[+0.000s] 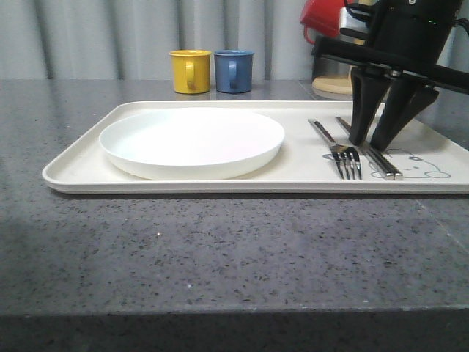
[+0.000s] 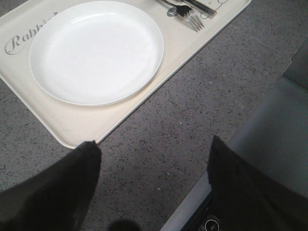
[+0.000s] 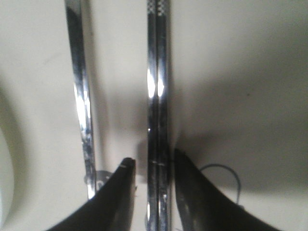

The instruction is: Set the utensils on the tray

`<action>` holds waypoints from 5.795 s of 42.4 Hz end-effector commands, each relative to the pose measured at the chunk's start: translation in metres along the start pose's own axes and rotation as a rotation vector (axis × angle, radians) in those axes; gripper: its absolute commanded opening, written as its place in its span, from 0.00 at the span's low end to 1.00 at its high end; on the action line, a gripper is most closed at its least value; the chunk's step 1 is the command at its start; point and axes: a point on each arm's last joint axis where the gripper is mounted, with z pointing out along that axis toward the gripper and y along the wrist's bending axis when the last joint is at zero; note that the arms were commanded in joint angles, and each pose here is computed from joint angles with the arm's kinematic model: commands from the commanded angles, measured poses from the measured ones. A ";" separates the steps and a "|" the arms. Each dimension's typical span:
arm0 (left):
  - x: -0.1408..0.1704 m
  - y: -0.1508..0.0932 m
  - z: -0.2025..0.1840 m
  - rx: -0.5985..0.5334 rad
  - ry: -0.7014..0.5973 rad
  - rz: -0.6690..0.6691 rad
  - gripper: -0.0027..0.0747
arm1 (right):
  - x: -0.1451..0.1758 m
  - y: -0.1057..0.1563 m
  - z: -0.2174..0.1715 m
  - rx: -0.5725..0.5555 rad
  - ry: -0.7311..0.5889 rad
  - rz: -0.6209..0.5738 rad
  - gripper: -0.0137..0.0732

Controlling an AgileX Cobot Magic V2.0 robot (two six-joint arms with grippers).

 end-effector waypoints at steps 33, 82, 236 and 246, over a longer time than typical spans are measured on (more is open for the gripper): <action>-0.012 -0.001 -0.007 0.007 -0.097 -0.005 0.64 | 0.017 -0.163 -0.115 0.356 -0.137 0.098 0.50; -0.012 -0.001 -0.007 0.007 -0.097 -0.005 0.64 | -0.006 -0.209 -0.070 0.406 -0.020 0.049 0.38; -0.012 -0.001 -0.007 0.007 -0.097 -0.005 0.64 | 0.291 -0.064 -0.163 -0.108 -0.910 -0.659 0.51; -0.012 -0.001 -0.007 0.008 -0.097 -0.006 0.41 | 0.291 -0.064 -0.164 -0.112 -0.921 -0.658 0.25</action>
